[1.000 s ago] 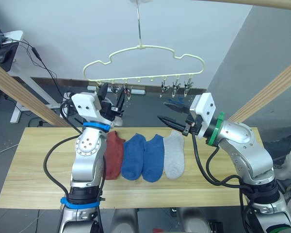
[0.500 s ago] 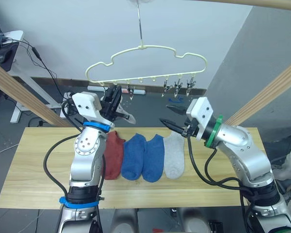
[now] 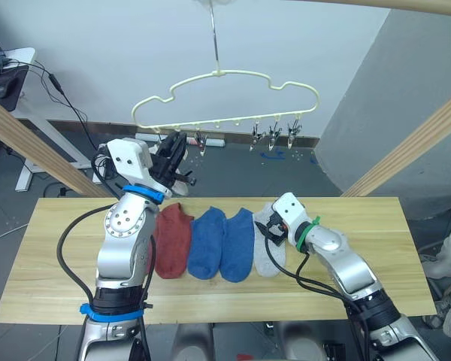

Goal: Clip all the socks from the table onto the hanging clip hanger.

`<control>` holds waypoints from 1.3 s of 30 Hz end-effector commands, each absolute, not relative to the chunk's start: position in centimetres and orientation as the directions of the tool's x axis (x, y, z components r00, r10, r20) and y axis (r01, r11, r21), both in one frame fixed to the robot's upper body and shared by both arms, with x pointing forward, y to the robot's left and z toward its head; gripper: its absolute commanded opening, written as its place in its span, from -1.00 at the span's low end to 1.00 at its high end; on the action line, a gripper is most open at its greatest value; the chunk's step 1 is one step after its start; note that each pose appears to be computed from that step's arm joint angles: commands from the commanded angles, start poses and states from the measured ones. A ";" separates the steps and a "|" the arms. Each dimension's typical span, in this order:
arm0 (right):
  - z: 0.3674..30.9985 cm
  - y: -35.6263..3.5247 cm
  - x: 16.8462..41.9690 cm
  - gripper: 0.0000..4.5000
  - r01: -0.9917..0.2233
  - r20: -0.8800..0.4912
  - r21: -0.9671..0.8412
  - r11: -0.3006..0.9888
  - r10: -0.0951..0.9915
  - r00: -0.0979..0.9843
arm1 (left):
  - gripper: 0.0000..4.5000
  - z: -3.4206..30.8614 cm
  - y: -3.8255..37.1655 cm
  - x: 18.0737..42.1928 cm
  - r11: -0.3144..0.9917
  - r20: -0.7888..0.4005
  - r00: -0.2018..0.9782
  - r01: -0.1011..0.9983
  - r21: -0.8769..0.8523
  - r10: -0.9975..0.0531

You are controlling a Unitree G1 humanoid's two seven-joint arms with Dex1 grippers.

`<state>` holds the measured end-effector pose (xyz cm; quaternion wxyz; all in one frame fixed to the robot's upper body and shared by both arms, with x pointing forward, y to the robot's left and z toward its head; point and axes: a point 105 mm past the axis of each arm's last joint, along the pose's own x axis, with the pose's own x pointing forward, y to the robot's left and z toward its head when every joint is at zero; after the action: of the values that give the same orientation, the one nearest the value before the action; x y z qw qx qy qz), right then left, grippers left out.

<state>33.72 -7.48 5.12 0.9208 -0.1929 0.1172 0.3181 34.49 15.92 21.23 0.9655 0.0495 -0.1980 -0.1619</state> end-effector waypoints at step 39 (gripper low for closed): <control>18.7 4.3 32.4 -1.00 -0.608 0.156 -0.543 0.578 0.782 0.604 | -0.94 25.1 15.5 32.7 0.827 0.273 0.810 0.556 -0.080 -0.518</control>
<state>32.92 3.48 17.20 0.8721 -0.2277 -0.1564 0.4039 33.46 15.65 23.56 0.9531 -0.0742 -0.0969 -0.2768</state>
